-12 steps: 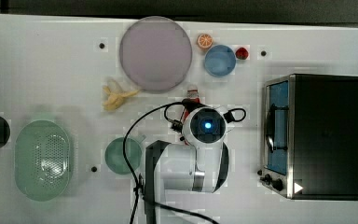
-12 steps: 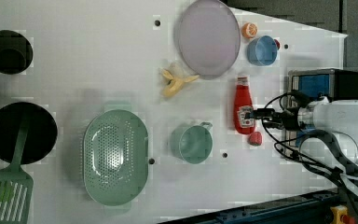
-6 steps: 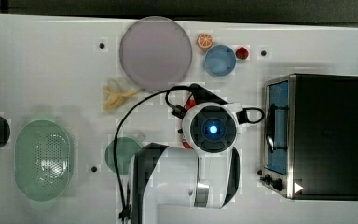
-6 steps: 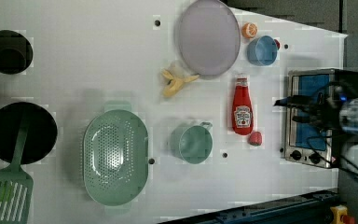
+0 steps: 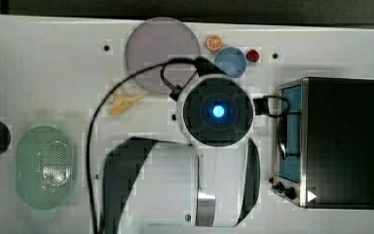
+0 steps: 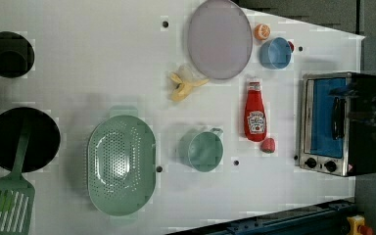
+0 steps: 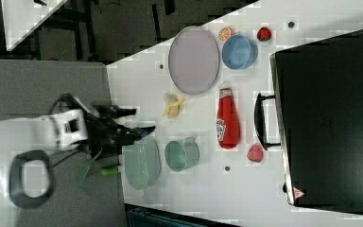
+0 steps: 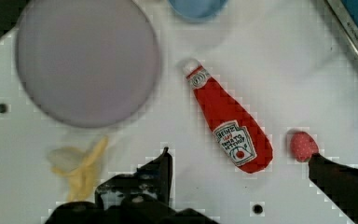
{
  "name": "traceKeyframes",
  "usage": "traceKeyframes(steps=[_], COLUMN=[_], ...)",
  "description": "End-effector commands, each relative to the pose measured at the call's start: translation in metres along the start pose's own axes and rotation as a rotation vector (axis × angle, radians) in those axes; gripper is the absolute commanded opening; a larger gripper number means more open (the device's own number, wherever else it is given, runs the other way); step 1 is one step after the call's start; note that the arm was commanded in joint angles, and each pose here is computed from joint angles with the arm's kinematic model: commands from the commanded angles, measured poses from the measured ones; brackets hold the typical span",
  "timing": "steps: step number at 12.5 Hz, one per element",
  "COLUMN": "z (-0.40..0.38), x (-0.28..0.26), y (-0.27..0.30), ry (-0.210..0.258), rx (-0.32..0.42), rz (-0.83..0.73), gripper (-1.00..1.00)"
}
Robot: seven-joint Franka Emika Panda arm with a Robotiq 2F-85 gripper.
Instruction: Pick ketchup from plate and place it on table.
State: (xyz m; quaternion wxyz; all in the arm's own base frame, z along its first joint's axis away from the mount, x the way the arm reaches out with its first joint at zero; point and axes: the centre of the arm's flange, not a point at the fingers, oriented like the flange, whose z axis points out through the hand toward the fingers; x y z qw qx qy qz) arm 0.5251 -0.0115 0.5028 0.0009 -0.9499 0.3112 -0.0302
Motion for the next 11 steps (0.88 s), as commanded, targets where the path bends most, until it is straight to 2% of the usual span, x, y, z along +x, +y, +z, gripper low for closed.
traceKeyframes(steps=[1, 4, 7, 11], z=[-0.050, -0.087, -0.094, -0.091], x=[0.001, 0.002, -0.006, -0.005], y=[0.000, 0.005, 0.011, 0.010], ry=[-0.017, -0.047, -0.105, -0.110], rx=[-0.007, -0.028, -0.072, -0.075], rz=[0.072, 0.082, 0.082, 0.082], gripper=[1.00, 1.00, 1.00, 1.00])
